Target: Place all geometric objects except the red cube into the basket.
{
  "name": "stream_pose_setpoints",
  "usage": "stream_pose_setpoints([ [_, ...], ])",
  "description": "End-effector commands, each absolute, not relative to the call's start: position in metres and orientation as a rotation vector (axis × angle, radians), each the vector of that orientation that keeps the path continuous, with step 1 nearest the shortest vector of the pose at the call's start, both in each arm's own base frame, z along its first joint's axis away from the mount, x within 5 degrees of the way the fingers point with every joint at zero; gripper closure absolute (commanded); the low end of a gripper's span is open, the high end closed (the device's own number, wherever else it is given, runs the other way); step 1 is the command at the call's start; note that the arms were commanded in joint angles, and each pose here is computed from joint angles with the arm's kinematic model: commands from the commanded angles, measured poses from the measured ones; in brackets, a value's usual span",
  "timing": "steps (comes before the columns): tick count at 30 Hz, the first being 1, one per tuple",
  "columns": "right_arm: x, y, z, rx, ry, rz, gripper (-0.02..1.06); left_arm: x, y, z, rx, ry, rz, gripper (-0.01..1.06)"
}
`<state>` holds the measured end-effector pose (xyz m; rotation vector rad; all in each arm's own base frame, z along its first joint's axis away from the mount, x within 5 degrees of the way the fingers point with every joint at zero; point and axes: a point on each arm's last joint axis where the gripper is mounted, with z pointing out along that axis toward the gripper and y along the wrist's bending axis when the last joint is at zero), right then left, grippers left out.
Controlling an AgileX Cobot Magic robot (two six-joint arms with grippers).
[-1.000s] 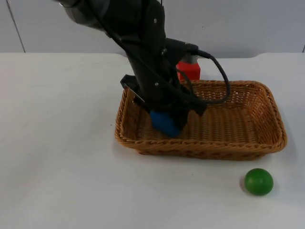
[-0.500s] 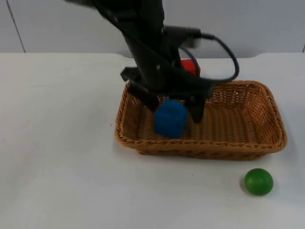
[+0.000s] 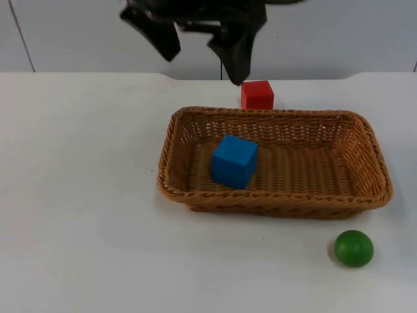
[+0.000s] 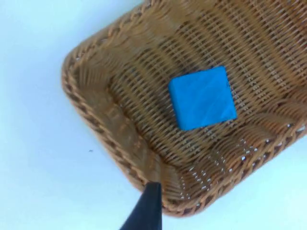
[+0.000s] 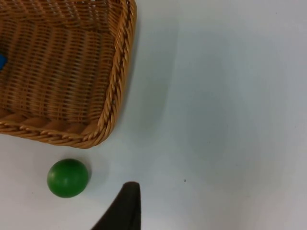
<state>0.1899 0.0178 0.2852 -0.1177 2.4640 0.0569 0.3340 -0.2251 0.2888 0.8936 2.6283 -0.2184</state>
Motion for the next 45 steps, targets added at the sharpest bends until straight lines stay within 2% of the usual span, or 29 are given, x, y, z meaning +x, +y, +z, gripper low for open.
stream_pose_setpoints([
  [1,0.19,0.016,0.287,-0.119,2.461,0.048,-0.01,0.328,-0.221,0.303,0.898,2.608,-0.213,0.17],
  [5,0.19,0.016,0.286,-0.12,2.465,0.048,-0.01,0.322,-0.217,0.308,0.898,2.606,-0.213,0.17],
  [10,0.19,0.016,0.286,-0.117,2.465,0.051,-0.01,0.311,-0.203,0.284,0.854,2.625,-0.228,0.17],
  [13,0.19,0.016,0.286,-0.118,2.467,0.051,-0.01,0.299,-0.173,0.254,0.756,2.706,-0.235,0.17],
  [14,0.19,0.016,0.286,-0.118,2.467,0.051,-0.01,0.299,-0.173,0.254,0.756,2.706,-0.235,0.17],
  [18,0.19,0.016,0.286,-0.117,2.466,0.053,-0.01,0.284,-0.122,0.233,0.522,2.773,-0.269,0.17],
  [19,0.19,0.016,0.286,-0.117,2.466,0.053,-0.01,0.284,-0.122,0.233,0.522,2.773,-0.269,0.17],
  [23,0.19,0.016,0.286,-0.117,2.466,0.053,-0.01,0.259,-0.074,0.22,0.334,2.824,-0.304,0.17],
  [24,0.19,0.016,0.286,-0.117,2.466,0.053,-0.01,0.259,-0.074,0.22,0.334,2.824,-0.304,0.17],
  [28,0.19,0.016,0.286,-0.117,2.466,0.053,-0.01,0.229,-0.032,0.223,0.135,2.804,-0.271,0.17],
  [31,0.19,0.016,0.286,-0.117,2.466,0.053,-0.01,0.204,-0.014,0.236,0.022,2.733,-0.258,0.17],
  [38,0.19,0.016,0.286,-0.116,2.468,0.054,-0.01,0.163,-0.01,0.274,0.042,2.574,-0.232,0.17],
  [40,0.19,0.017,0.286,-0.119,2.468,0.054,-0.01,0.146,-0.011,0.289,0.057,2.49,-0.225,0.12],
  [42,0.19,0.017,0.286,-0.118,2.47,0.056,-0.01,0.131,-0.012,0.299,0.07,2.429,-0.219,0.0],
  [45,0.189,0.017,0.286,-0.118,2.476,0.056,-0.01,0.117,-0.013,0.306,0.07,2.387,-0.222,0.0],
])
